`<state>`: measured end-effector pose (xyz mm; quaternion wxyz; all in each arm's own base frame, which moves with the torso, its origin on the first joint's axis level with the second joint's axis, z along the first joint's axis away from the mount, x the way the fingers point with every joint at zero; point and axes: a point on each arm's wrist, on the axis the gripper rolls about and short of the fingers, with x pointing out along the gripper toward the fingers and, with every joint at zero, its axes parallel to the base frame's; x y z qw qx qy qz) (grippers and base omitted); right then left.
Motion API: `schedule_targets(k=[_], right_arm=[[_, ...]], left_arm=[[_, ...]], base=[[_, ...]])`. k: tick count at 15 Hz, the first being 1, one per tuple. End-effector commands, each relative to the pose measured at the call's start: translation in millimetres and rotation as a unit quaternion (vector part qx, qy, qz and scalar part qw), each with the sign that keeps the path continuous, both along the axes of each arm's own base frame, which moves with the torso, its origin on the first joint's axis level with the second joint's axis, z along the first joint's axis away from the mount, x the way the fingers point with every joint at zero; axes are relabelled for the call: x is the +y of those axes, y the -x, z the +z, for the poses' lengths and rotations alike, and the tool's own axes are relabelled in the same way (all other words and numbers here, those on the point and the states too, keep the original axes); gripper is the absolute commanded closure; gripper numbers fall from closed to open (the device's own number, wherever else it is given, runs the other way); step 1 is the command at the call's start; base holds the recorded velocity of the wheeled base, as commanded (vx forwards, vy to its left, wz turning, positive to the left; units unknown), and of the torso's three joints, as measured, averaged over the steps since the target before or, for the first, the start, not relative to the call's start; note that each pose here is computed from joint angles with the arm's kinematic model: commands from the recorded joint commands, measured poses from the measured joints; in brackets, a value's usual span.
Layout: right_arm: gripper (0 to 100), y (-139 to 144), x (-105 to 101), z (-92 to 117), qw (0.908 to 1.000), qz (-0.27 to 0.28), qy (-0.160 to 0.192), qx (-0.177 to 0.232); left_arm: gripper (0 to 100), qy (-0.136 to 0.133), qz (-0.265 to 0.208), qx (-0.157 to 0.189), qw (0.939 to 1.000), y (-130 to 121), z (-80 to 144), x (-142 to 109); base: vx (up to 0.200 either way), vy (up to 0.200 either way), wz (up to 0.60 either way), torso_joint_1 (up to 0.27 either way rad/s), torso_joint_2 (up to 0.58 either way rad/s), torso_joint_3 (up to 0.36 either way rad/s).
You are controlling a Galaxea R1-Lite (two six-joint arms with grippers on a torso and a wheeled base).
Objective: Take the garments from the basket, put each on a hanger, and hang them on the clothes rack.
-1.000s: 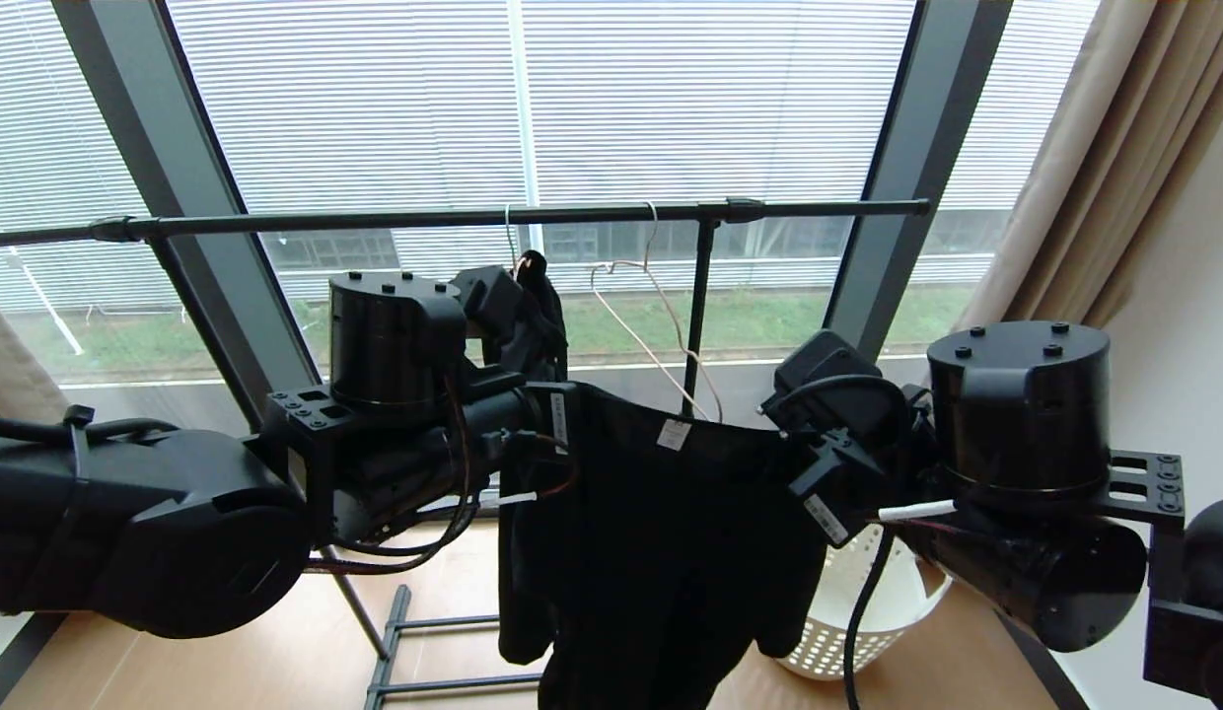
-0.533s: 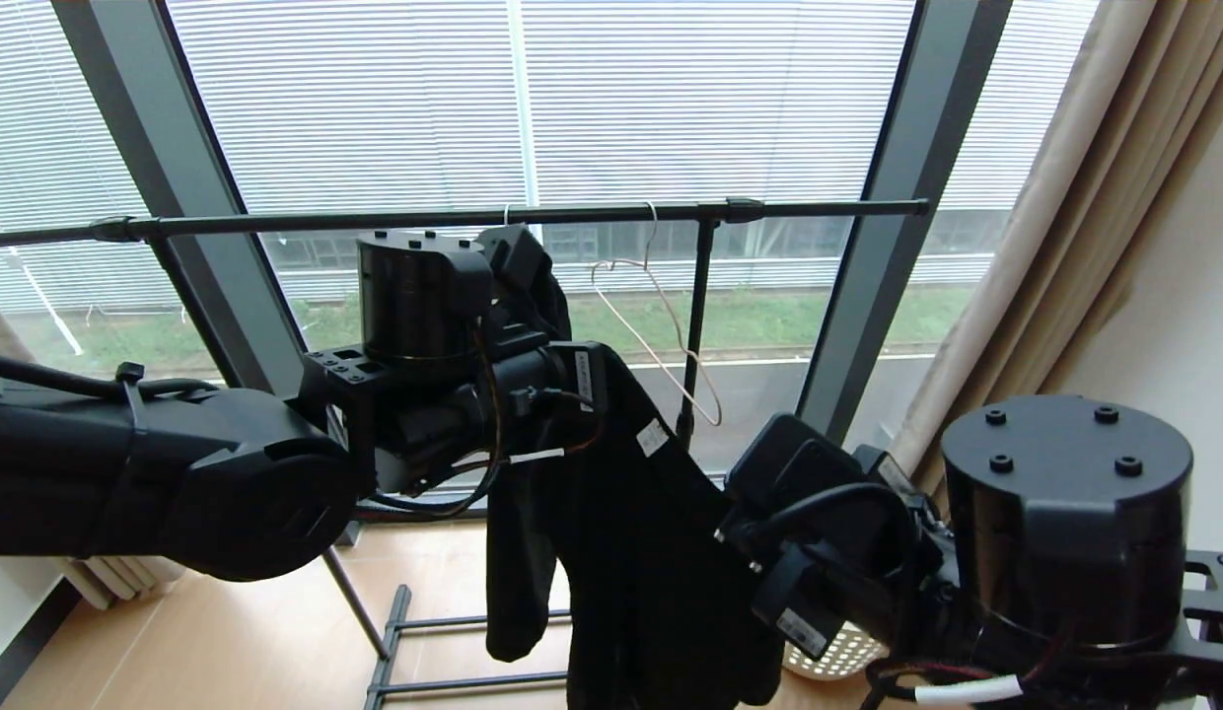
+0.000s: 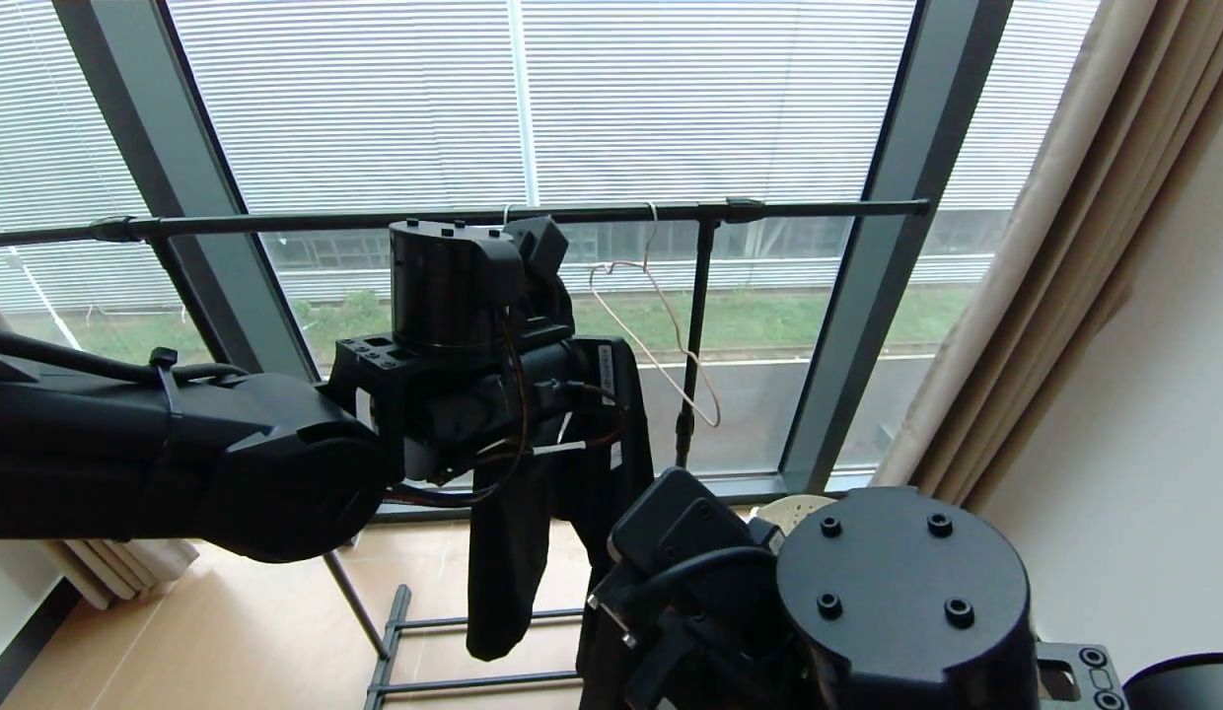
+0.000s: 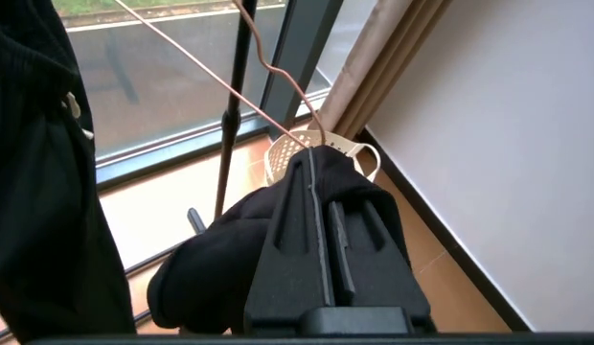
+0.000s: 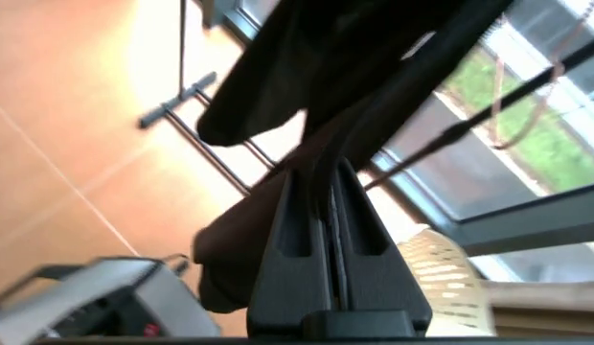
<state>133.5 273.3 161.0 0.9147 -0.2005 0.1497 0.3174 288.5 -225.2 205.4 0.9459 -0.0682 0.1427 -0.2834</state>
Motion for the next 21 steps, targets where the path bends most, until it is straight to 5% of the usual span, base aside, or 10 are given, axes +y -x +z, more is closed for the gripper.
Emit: schedule_targets(k=[1,5,7,10,15,18,21], right_arm=[[100,0,9,-4,1.0,0.003,-0.002,0.005],[100,-2,-2,6,1.0,-0.006,0.0,-0.006],[100,-15,-25,-1,0.9956,-0.012,0.081,-0.046],[100,-49,-52,8,0.9896,-0.085,0.098,-0.063],[100,-103,-86,30,0.9725,-0.207,0.071,-0.081],[100,-124,-69,22,0.9681,-0.242,0.025,-0.061],[100,-128,-44,15,0.9685,-0.244,-0.017,-0.045]], left_arm=[[100,-0.002,-0.003,0.003,1.0,1,-2,-2],[100,-0.003,0.001,0.003,1.0,1,-2,1],[100,-0.024,0.008,0.01,0.9996,5,6,12],[100,-0.046,0.015,0.006,0.9988,13,20,30],[100,-0.127,-0.003,0.034,0.9913,40,23,50],[100,-0.179,-0.05,0.052,0.9811,61,-3,41],[100,-0.199,-0.102,0.065,0.9725,83,-18,22]], base=[[0.0,0.0,0.0,0.0,0.0,0.0],[0.0,0.0,0.0,0.0,0.0,0.0],[0.0,0.0,0.0,0.0,0.0,0.0],[0.0,0.0,0.0,0.0,0.0,0.0],[0.0,0.0,0.0,0.0,0.0,0.0],[0.0,0.0,0.0,0.0,0.0,0.0],[0.0,0.0,0.0,0.0,0.0,0.0]])
